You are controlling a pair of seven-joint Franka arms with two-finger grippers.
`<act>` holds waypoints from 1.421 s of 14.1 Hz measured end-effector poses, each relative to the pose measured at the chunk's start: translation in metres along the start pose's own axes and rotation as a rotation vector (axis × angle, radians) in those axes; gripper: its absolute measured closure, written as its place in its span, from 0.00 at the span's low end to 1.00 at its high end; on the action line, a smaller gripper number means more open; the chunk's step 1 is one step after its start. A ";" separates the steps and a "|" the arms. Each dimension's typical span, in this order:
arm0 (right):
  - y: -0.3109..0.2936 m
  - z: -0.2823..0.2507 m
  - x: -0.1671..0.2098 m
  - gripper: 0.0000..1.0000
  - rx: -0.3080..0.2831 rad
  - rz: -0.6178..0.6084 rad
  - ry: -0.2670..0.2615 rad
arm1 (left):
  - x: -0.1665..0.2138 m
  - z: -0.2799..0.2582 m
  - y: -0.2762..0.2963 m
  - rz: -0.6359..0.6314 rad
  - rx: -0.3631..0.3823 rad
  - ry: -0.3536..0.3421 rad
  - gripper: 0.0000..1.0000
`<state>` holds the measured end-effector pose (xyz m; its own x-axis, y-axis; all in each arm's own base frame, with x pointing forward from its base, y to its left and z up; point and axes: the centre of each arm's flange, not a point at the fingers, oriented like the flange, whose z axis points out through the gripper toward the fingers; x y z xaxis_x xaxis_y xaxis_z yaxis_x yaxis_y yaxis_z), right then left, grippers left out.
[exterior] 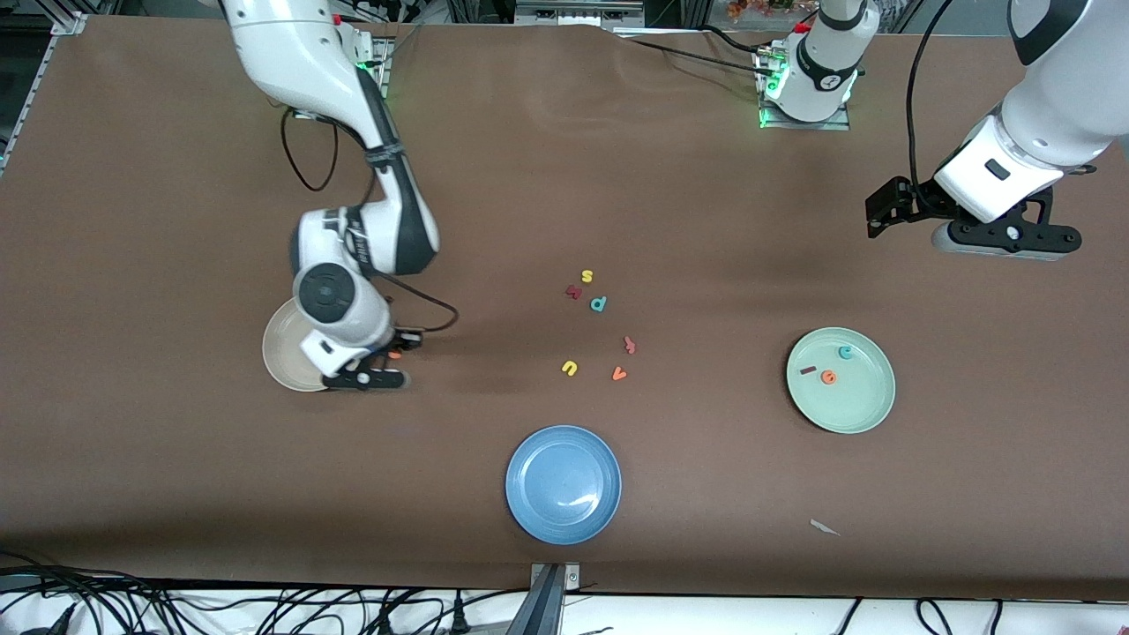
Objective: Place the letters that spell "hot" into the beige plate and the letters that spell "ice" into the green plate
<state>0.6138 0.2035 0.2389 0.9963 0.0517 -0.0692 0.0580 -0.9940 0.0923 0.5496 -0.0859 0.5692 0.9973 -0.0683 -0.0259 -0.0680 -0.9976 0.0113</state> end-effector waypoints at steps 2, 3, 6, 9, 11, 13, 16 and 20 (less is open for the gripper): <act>0.031 0.010 -0.019 0.81 0.007 -0.036 0.016 | 0.000 0.000 0.000 0.000 0.000 0.001 0.00; 0.044 0.017 -0.029 0.81 0.008 -0.050 0.020 | 0.000 0.000 0.000 0.000 0.000 0.001 0.00; 0.069 0.030 -0.044 0.81 0.000 -0.065 0.005 | 0.000 0.000 0.000 0.000 0.000 -0.001 0.00; 0.080 0.031 -0.045 0.66 0.015 -0.029 0.002 | 0.000 0.000 0.000 0.000 0.000 -0.003 0.00; 0.081 0.028 -0.043 0.46 0.044 -0.002 0.009 | 0.000 0.000 0.000 0.000 0.000 -0.003 0.00; 0.077 0.020 -0.038 0.26 0.056 -0.004 0.002 | -0.001 0.000 0.001 0.001 0.001 -0.006 0.00; 0.070 -0.008 -0.028 0.00 0.088 -0.010 -0.056 | -0.001 0.001 0.003 0.005 0.001 -0.011 0.00; 0.075 -0.049 -0.010 0.00 0.121 -0.007 -0.095 | -0.002 0.001 0.003 0.006 0.002 -0.017 0.00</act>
<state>0.6114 0.1332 0.2947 0.9850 0.0548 -0.1639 0.0507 -0.9983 -0.0289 0.5472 -0.0889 0.5682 0.9963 -0.0744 -0.0427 -0.0741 -0.9972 0.0099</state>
